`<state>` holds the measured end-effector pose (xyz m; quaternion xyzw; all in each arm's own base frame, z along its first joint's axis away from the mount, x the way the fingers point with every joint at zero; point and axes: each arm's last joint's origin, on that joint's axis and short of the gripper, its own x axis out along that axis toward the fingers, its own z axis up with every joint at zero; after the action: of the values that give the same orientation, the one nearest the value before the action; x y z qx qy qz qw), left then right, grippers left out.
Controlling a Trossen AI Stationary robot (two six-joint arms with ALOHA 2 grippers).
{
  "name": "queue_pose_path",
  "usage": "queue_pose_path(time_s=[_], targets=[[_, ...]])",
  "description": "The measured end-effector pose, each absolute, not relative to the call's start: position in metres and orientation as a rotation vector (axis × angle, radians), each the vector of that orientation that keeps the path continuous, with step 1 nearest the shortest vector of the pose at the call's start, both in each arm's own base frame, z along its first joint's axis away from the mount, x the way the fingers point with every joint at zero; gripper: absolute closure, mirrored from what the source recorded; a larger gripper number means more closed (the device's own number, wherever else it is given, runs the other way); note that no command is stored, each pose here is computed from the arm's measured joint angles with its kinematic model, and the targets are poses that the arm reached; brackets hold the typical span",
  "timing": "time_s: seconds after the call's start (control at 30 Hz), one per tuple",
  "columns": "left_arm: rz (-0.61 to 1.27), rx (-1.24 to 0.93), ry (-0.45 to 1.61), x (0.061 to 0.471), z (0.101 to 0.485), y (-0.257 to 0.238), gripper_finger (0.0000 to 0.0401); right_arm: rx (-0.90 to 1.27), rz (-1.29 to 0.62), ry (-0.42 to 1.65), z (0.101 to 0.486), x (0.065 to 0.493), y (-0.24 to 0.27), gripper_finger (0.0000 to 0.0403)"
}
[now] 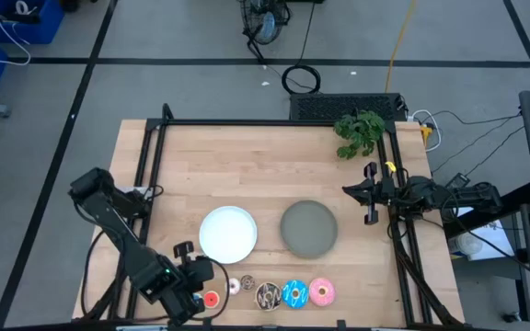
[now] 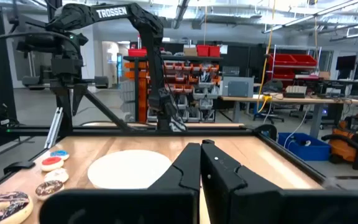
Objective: Pick & Place donuts
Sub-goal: Put the small blue donut on the white plate
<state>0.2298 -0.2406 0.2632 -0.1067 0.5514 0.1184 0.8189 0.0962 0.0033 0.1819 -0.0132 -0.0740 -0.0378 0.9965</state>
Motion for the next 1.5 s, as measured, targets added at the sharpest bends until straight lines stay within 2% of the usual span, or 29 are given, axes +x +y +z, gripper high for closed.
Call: queue_pose_path(time_s=[0.3, 0.4, 0.7, 1.0, 1.5], targets=[[0.289, -0.198, 1.295, 0.242, 0.228, -0.251, 0.0349, -0.054, -0.078, -0.142, 0.181, 0.096, 0.003, 0.0403], [0.283, -0.239, 1.346, 0.240, 0.224, -0.255, 0.0326, -0.052, -0.080, -0.161, 0.183, 0.096, 0.003, 0.0403], [0.291, -0.299, 1.361, 0.217, 0.227, -0.272, 0.0223, -0.051, -0.080, -0.170, 0.184, 0.096, 0.003, 0.0403], [0.371, -0.321, 1.357, 0.197, 0.211, -0.278, 0.0178, -0.047, -0.082, -0.207, 0.188, 0.095, 0.003, 0.0403], [0.237, -0.321, 1.437, 0.205, 0.173, -0.267, 0.0169, -0.037, -0.081, -0.207, 0.188, 0.095, 0.003, 0.0403]])
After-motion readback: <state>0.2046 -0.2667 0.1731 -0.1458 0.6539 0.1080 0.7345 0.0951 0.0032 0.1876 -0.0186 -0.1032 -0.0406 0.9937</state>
